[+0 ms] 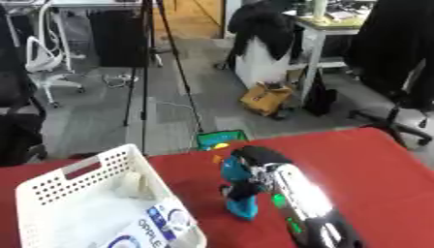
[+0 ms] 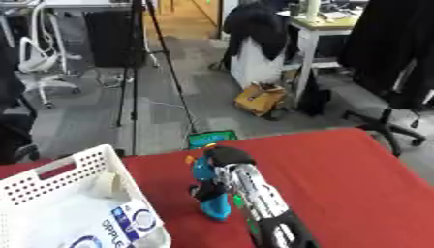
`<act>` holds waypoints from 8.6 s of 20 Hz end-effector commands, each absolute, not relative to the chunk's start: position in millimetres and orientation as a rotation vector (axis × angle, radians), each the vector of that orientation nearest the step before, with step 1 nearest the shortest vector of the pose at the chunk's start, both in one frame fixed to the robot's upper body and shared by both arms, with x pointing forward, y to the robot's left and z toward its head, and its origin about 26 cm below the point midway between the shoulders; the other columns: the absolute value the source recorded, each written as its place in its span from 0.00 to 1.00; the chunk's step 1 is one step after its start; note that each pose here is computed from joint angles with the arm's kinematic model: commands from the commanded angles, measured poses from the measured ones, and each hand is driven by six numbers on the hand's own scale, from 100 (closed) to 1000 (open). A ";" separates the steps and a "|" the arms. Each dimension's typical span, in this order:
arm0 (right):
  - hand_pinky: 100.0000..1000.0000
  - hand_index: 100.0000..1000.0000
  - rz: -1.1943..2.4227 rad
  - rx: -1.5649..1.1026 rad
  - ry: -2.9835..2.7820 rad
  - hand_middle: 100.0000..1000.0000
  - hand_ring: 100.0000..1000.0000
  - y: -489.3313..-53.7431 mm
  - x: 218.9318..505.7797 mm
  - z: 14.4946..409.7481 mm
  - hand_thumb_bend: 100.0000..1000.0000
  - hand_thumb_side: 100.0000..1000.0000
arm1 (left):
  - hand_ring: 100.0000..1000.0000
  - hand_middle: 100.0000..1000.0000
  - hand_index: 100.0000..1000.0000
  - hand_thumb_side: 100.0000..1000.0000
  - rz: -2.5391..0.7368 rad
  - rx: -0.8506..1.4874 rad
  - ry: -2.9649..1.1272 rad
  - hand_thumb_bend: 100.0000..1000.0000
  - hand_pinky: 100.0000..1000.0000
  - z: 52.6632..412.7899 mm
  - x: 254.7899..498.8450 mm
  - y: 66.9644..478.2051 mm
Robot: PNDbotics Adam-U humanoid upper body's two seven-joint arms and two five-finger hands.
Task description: Pick up objects on the table and place them in the box.
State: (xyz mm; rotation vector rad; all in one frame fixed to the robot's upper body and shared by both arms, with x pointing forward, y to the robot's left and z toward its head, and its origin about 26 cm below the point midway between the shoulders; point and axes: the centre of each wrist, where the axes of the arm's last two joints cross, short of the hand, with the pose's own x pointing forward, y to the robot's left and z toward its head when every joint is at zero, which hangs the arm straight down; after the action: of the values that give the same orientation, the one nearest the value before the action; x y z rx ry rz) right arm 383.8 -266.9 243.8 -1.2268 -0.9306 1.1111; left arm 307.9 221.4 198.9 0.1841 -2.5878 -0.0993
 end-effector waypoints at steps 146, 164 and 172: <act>0.24 0.31 1.126 -1.498 -1.299 0.23 0.30 -250.1 312.7 378.4 0.00 0.42 | 0.77 0.78 0.79 1.00 -0.074 0.156 -2.656 0.00 0.79 218.3 308.9 214.5; 0.24 0.31 1.209 -1.379 -1.322 0.22 0.30 -239.6 327.6 366.9 0.00 0.40 | 0.76 0.75 0.77 1.00 0.095 0.201 -2.717 0.00 0.77 234.3 312.6 210.7; 0.23 0.31 1.213 -1.317 -1.323 0.22 0.30 -236.7 337.0 361.3 0.00 0.39 | 0.76 0.75 0.77 1.00 0.157 0.216 -2.755 0.00 0.77 243.0 314.1 208.0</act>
State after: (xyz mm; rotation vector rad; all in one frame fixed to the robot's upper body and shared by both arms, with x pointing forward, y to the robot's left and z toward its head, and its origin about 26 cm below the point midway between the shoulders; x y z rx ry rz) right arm 339.8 -235.9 351.0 -1.3304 -1.3179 1.2470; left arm 316.4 206.9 236.0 0.2031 -2.7249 0.1420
